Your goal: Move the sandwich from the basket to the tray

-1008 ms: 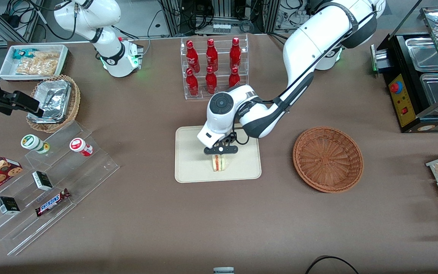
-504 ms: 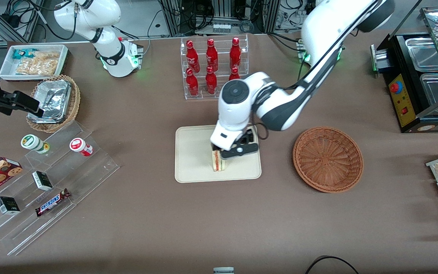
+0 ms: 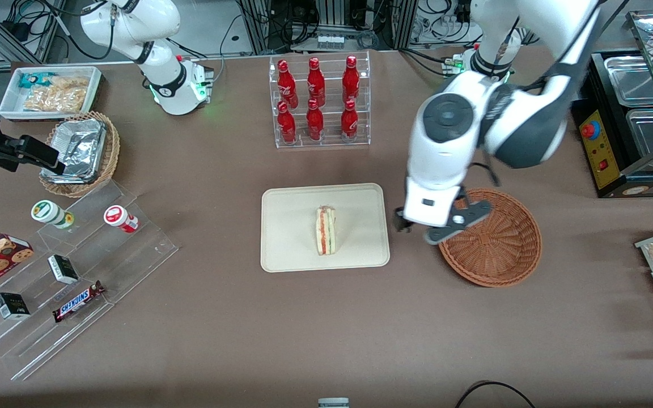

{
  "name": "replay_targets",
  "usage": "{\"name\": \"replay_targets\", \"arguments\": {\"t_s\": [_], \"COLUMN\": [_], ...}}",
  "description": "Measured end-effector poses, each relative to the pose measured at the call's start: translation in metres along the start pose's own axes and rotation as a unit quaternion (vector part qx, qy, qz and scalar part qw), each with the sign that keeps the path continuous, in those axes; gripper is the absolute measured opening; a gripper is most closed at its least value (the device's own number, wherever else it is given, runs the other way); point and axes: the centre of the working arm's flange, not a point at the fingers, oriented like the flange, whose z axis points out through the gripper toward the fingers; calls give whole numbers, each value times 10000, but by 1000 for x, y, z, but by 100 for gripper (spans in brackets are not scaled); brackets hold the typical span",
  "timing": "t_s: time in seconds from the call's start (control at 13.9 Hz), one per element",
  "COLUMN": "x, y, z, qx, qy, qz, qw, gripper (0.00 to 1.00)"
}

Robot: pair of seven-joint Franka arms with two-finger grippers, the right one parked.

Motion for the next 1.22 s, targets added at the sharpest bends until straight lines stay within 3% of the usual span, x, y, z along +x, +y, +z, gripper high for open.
{"name": "replay_targets", "arguments": {"t_s": [0.36,0.79,1.08,1.22], "x": [41,58,84,87], "y": [-93,-151,-211,-236], "z": [-44,-63,-67,-72], "qx": [285,495,189,90], "qy": [-461,-644,-906,-933], "qz": [384,804,1061,1190], "qw": [9978,9934,9900,9885], "gripper": [100,100,100,100]}}
